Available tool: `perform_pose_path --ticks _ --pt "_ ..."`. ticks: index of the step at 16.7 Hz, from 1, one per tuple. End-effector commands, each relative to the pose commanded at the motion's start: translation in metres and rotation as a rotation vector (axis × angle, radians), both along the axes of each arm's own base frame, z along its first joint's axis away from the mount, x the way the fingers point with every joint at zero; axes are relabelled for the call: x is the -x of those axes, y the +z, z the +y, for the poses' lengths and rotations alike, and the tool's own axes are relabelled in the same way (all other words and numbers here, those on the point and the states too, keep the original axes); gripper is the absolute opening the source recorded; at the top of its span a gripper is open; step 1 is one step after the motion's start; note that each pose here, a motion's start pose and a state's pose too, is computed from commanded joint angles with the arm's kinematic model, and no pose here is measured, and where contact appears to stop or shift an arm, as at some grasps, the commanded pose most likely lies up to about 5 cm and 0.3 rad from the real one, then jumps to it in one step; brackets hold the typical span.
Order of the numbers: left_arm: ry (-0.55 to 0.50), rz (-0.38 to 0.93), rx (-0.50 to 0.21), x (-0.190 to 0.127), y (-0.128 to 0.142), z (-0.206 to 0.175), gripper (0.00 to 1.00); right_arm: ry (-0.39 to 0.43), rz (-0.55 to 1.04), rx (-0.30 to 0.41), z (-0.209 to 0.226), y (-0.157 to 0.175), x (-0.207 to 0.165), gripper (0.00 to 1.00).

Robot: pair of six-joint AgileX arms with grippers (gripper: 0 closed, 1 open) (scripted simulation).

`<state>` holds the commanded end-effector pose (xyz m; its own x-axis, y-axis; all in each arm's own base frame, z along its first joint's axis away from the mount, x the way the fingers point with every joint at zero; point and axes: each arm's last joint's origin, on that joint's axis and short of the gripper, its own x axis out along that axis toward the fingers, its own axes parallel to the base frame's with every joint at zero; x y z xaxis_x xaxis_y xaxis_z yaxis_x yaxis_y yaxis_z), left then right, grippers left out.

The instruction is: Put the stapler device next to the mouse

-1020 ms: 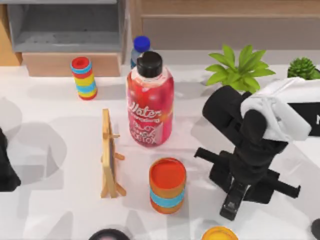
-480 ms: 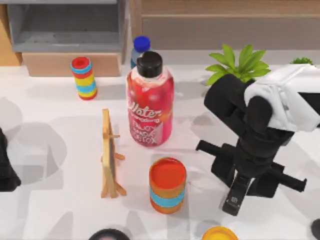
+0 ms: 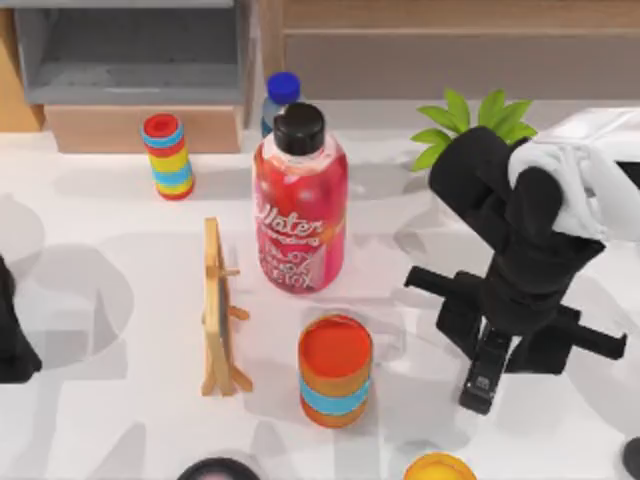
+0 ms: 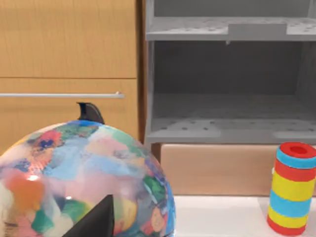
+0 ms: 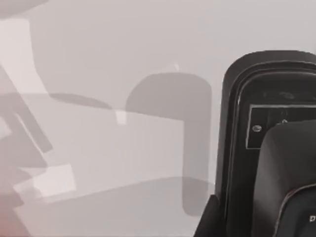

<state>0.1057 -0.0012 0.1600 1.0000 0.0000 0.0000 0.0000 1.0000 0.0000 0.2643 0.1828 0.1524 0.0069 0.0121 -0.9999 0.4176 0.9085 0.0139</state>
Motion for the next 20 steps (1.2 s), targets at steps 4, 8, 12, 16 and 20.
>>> perform_pose_path --ticks 4,8,12,16,20 --pt "0.000 0.000 0.000 0.000 0.000 0.000 1.00 0.139 0.008 0.004 -0.036 0.004 -0.025 0.00" --pt "0.000 0.000 0.000 0.000 0.000 0.000 1.00 0.330 0.017 0.009 -0.085 0.009 -0.049 0.00" --pt "0.000 0.000 0.000 0.000 0.000 0.000 1.00 0.409 0.017 0.009 -0.130 0.011 -0.065 0.00" --pt "0.000 0.000 0.000 0.000 0.000 0.000 1.00 0.419 0.011 0.010 -0.147 0.014 -0.069 0.00" --pt "0.000 0.000 0.000 0.000 0.000 0.000 1.00 0.421 0.010 0.011 -0.146 0.014 -0.068 0.00"
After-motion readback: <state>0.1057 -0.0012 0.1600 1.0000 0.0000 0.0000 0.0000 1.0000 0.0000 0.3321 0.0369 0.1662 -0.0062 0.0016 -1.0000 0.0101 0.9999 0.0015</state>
